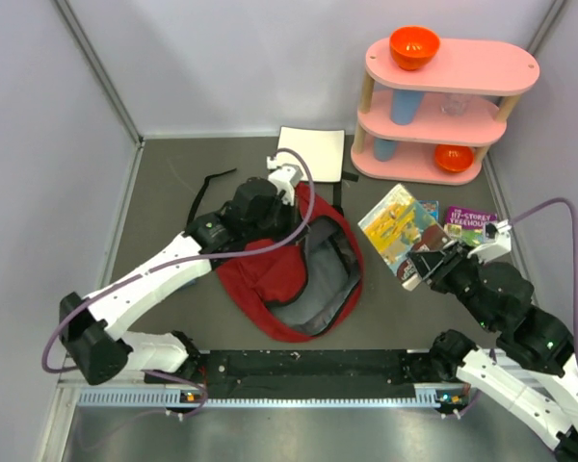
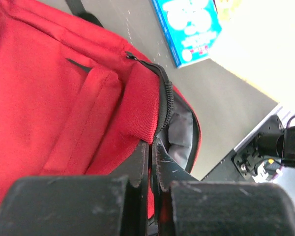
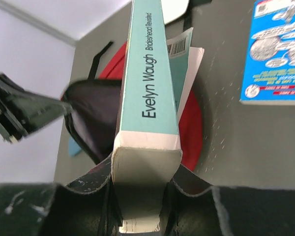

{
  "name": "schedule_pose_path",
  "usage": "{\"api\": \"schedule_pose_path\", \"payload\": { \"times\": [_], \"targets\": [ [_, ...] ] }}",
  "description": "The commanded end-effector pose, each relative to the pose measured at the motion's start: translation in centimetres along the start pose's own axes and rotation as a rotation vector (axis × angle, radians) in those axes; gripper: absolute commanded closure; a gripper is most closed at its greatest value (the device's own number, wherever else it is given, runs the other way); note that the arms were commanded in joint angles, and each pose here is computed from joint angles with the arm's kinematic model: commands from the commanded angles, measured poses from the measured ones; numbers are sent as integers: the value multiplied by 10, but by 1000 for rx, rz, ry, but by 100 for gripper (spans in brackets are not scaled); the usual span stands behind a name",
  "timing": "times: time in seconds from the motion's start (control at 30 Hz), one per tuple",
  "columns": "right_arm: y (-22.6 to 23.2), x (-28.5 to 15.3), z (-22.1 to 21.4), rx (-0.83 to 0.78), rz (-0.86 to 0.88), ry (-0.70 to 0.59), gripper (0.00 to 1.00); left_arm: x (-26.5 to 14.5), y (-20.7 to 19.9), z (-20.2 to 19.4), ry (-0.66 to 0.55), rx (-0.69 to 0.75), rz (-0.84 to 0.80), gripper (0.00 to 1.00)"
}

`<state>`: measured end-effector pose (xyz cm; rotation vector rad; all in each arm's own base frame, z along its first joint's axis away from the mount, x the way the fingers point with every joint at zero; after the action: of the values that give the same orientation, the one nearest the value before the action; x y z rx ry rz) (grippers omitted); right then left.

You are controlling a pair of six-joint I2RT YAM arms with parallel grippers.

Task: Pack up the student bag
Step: Place the book in the student bag.

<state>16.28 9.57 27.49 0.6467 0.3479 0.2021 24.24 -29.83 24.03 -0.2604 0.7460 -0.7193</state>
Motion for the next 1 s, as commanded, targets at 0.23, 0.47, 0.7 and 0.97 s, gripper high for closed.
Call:
{"api": "schedule_pose_path", "payload": {
  "times": [0.23, 0.47, 0.7, 0.97],
  "targets": [
    [78, -22, -27, 184, 341, 281, 100, -51, -25, 85, -345, 14, -24, 100],
    [85, -10, -56, 228, 398, 380, 100, -43, -30, 93, -328, 17, -23, 100],
    [61, 36, -96, 227, 313, 393, 100, -40, -44, 91, -312, 1, -104, 100],
    [112, 70, -77, 297, 557, 250, 100, -43, -48, 82, -295, 13, -145, 100]
  ]
}}
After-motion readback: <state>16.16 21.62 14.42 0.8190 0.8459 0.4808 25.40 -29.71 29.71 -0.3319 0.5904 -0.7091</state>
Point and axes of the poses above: each gripper's point midway between its finger pads, its own x axis out along the fingers, its own y axis along the line the jaws close on, z = x × y, the point moved 1 cm from there along -x, back along the fingers, and after that the axes turned 3 degrees about -x, right-handed, at the moved point
